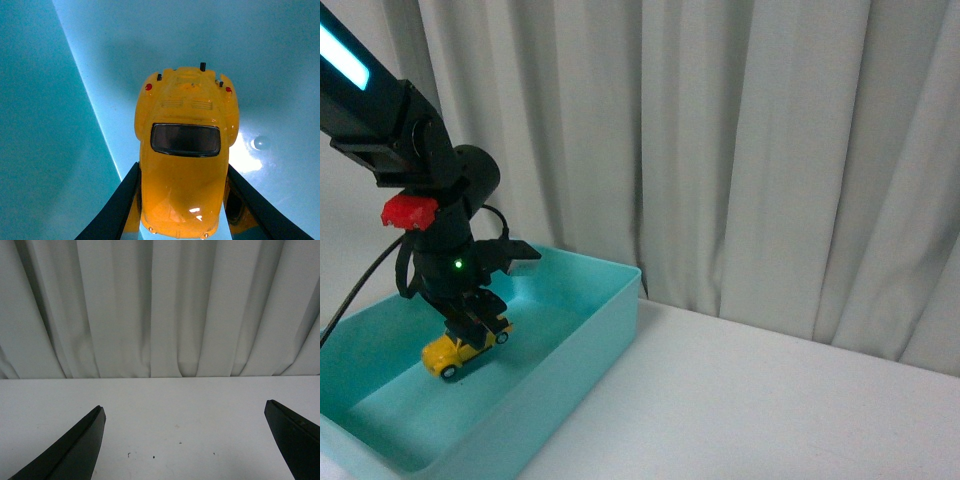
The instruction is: Wind up and store yellow beetle toy
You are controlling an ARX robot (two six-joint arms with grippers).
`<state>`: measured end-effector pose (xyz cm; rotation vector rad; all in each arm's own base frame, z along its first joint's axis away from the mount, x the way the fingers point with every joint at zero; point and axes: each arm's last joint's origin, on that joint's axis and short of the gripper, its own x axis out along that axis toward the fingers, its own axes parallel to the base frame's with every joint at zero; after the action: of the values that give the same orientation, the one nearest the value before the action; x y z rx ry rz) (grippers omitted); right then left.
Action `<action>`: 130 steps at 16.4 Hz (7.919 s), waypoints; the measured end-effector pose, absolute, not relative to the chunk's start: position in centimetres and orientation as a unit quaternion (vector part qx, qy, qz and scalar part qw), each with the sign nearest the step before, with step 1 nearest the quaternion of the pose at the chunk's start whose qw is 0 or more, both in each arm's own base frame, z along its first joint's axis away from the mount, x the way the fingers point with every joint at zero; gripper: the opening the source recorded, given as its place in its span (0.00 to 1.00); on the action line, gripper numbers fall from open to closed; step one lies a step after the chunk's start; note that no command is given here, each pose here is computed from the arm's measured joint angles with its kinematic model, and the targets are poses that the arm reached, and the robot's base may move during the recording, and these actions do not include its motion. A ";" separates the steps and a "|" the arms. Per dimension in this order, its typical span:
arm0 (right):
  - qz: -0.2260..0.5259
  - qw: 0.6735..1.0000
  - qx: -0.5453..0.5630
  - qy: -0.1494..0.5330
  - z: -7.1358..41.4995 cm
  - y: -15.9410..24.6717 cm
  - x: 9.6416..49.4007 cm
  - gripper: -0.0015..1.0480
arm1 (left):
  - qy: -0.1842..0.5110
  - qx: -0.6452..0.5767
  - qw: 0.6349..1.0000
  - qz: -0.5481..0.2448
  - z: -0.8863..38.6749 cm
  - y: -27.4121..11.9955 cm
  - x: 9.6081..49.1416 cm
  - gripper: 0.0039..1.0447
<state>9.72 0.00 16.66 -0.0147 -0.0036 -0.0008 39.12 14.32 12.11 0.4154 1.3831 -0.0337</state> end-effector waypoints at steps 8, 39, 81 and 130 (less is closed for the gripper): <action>0.000 1.000 -0.007 -0.002 16.7 0.0 9.7 0.94 | 0.642 0.176 0.745 -0.038 11.2 12.7 38.8 0.96; 0.000 1.000 -0.007 -0.002 16.7 0.0 9.7 0.94 | -0.004 0.003 1.000 -0.005 19.4 0.0 12.1 0.01; 0.000 1.000 -0.007 -0.003 16.7 0.0 9.7 0.94 | -0.002 0.002 1.000 0.000 16.6 0.0 9.7 0.94; 0.000 1.000 -0.008 -0.001 16.7 0.0 9.7 0.94 | -0.003 0.001 1.000 0.000 16.6 0.0 9.7 0.94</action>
<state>9.72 0.00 16.65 -0.0151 -0.0029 0.0000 9.72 0.00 16.64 0.0029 -0.0051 0.0008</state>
